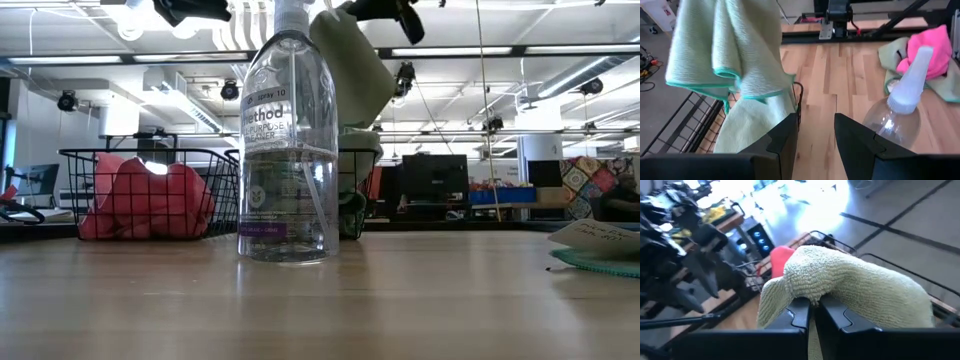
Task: Sort microfiber towel by color & place in baskets
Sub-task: Put the top green microfiber towel into the right black wire basket
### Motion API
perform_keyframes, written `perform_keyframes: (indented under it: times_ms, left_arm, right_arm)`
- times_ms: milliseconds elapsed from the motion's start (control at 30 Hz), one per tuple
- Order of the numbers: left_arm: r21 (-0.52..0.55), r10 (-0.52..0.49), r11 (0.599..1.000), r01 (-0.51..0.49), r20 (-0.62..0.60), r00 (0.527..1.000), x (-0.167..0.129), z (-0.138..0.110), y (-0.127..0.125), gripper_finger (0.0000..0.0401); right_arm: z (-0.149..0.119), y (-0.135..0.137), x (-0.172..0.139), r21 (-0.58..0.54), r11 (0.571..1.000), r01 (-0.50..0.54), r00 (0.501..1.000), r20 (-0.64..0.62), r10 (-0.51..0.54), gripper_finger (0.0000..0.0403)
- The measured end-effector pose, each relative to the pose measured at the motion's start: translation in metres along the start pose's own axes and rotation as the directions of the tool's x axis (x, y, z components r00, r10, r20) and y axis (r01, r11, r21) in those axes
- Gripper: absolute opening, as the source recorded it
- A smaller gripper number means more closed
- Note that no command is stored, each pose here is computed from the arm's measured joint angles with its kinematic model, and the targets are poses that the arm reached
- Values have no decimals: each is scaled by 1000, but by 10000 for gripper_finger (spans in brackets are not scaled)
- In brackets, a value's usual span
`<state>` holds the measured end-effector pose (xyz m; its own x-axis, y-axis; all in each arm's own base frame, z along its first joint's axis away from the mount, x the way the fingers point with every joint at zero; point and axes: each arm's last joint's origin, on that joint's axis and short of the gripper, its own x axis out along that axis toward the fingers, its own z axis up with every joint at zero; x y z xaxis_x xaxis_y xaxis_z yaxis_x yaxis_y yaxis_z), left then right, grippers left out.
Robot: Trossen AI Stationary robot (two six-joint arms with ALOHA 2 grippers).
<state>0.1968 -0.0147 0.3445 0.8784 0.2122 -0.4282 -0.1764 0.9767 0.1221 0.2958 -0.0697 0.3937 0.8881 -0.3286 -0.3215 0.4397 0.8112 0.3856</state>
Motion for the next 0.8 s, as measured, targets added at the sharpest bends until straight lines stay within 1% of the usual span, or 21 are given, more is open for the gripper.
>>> perform_keyframes:
  times_ms: [100,200,433,533,667,800]
  left_arm:
    - [7,0,1000,0,-25,1000,-1,-3,0,116]
    - [3,1,1000,-1,-31,1000,-4,-4,1,116]
    - [-3,3,1000,-3,-12,1000,-16,-4,6,116]
    - [-9,6,1000,-6,-7,1000,-22,-5,8,116]
    - [-15,7,1000,-7,2,1000,-28,-6,10,116]
    - [-19,8,1000,-7,12,1000,-31,-5,11,116]
  right_arm:
    - [-1,-3,11,-5,999,-51,998,-28,51,13]
    - [-7,-7,26,-5,997,-75,995,-71,75,13]
    - [-16,-24,69,12,997,-72,989,-129,73,13]
    - [-18,-27,80,20,997,-75,985,-157,78,13]
    - [-10,-26,85,21,996,-89,985,-144,91,13]
    - [6,-30,78,-20,997,-74,990,-121,71,13]
